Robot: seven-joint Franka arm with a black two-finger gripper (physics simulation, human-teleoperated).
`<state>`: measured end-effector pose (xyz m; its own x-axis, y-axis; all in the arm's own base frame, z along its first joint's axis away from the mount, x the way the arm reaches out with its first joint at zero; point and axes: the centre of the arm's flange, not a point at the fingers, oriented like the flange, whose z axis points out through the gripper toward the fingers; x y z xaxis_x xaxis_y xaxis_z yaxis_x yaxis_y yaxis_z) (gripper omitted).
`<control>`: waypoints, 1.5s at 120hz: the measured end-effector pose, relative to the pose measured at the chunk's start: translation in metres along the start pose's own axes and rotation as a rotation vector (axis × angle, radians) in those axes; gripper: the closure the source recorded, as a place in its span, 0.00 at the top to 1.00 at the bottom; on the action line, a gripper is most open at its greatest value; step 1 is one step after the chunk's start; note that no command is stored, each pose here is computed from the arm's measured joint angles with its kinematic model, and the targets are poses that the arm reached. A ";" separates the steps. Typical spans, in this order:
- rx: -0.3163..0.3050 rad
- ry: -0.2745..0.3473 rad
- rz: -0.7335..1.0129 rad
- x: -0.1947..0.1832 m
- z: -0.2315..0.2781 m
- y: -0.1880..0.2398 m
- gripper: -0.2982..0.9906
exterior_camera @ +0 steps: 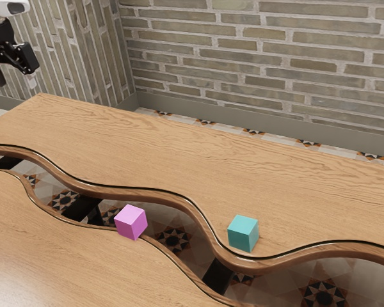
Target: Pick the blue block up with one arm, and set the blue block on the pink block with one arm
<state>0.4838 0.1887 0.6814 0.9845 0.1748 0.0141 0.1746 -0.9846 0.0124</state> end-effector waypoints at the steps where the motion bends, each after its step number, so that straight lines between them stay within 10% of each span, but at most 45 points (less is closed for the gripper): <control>1: 0.000 0.000 0.000 0.000 0.000 0.000 0.77; 12: 0.001 0.008 0.003 -0.001 -0.004 0.001 0.77; 28: 0.048 0.236 0.156 -0.041 -0.134 0.092 0.77; 49: 0.031 -0.091 0.485 -0.003 0.049 0.288 0.77; 63: 0.037 -0.196 0.585 -0.020 0.171 0.363 0.77; 88: -0.041 0.023 0.274 0.063 0.187 0.297 0.77; 114: -0.185 0.119 0.181 0.072 0.229 0.375 0.77; 143: -0.249 0.063 0.086 0.066 0.294 0.444 0.77; 180: -0.167 -0.024 0.032 0.061 0.365 0.468 0.77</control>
<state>0.6315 -0.2651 0.3237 0.9899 0.1415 -0.0065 0.1403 -0.9739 0.1781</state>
